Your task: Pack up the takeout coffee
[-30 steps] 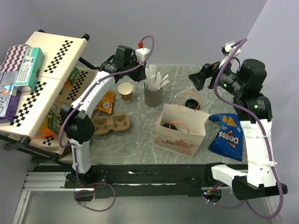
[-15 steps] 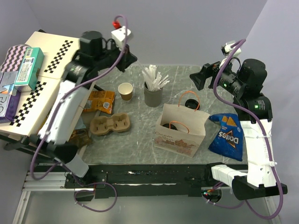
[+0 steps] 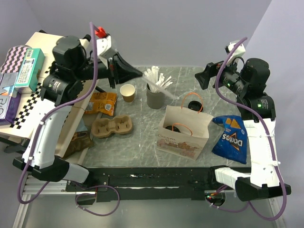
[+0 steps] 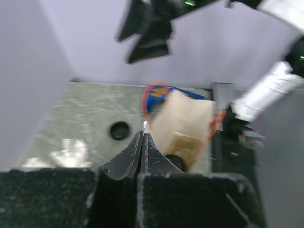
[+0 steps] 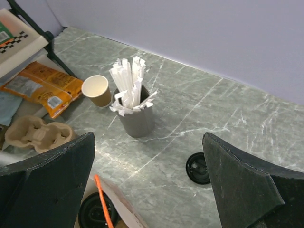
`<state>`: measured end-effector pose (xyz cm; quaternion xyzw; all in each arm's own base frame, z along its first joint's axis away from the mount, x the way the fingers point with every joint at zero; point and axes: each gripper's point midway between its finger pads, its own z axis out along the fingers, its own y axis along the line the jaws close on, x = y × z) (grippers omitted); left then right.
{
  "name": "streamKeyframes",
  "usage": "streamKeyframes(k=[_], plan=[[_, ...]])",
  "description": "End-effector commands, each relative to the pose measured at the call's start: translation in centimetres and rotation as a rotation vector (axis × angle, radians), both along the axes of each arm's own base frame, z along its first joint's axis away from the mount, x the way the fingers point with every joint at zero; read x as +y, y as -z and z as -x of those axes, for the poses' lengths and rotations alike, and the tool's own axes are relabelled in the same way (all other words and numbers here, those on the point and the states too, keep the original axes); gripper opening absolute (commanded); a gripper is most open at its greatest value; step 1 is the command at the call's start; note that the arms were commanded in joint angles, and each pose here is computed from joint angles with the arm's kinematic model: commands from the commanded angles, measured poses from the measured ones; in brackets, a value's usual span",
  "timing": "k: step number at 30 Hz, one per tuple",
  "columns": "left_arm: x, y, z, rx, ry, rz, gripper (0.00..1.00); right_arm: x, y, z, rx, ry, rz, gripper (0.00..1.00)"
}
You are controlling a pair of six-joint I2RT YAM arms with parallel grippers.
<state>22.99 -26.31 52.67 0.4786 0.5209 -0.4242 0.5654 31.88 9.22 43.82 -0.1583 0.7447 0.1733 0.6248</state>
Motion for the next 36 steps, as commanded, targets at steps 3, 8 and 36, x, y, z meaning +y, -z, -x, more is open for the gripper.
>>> streamKeyframes(k=[3,8,36], plan=[[-0.5,2.5,4.7,0.115,0.278,-0.023,0.01,-1.0,-1.4,-0.3,-0.052,0.040,0.023,1.00],[-1.7,4.6,4.2,0.152,0.288,-0.056,0.01,-1.1,-0.8,-0.3,-0.042,0.041,0.025,1.00],[-15.7,9.0,0.1,0.076,0.247,-0.150,0.75,-1.7,0.2,1.3,0.038,0.044,0.046,1.00]])
